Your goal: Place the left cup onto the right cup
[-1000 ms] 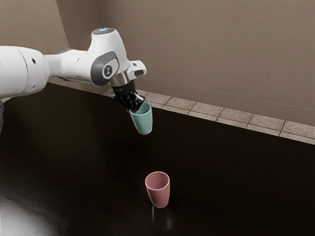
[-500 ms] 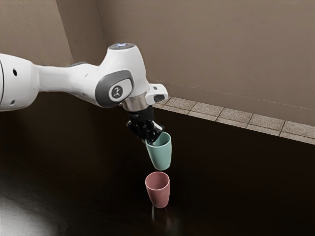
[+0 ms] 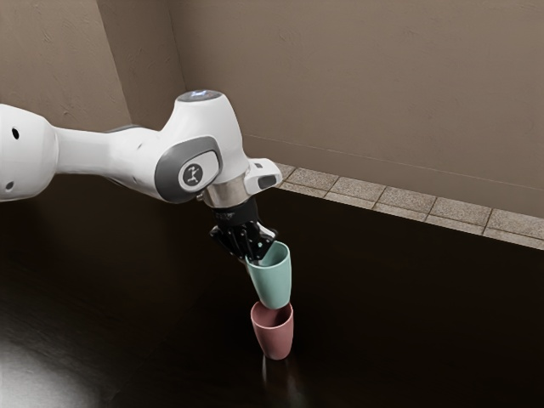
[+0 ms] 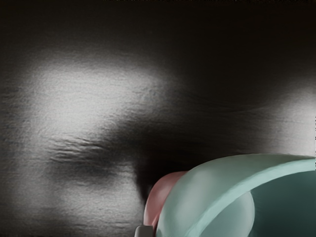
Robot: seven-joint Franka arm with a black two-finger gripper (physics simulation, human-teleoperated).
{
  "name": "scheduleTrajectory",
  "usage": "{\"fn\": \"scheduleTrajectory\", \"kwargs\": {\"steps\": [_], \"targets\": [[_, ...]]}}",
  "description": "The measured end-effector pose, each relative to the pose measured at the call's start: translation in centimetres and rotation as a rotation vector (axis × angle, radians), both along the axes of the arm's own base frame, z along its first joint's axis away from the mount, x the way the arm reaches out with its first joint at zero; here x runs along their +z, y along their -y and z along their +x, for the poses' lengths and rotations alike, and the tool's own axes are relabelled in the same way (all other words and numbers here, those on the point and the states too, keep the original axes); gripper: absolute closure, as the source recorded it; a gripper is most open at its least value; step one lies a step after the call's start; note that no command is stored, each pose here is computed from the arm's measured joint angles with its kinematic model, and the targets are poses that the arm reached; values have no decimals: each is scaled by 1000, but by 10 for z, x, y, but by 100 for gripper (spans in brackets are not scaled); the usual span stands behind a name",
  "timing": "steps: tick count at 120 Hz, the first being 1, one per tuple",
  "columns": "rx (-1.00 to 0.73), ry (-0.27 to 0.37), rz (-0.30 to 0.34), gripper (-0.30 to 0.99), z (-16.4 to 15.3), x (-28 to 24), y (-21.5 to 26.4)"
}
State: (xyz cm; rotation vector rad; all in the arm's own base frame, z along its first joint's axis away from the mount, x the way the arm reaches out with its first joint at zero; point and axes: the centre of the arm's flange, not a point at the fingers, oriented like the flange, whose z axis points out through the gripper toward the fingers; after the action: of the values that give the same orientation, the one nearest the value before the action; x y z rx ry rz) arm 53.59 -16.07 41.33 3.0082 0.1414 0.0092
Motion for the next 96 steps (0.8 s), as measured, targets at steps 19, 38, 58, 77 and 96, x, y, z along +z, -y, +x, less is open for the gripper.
{"fn": "scheduleTrajectory", "kwargs": {"steps": [19,38,58,77,96], "targets": [[21,12,0,79,-16,8,-3],[27,15,3,79,-32,9,0],[16,15,4,79,-41,3,15],[31,21,2,79,-39,1,15],[47,30,-1,79,-36,0,12]]}}
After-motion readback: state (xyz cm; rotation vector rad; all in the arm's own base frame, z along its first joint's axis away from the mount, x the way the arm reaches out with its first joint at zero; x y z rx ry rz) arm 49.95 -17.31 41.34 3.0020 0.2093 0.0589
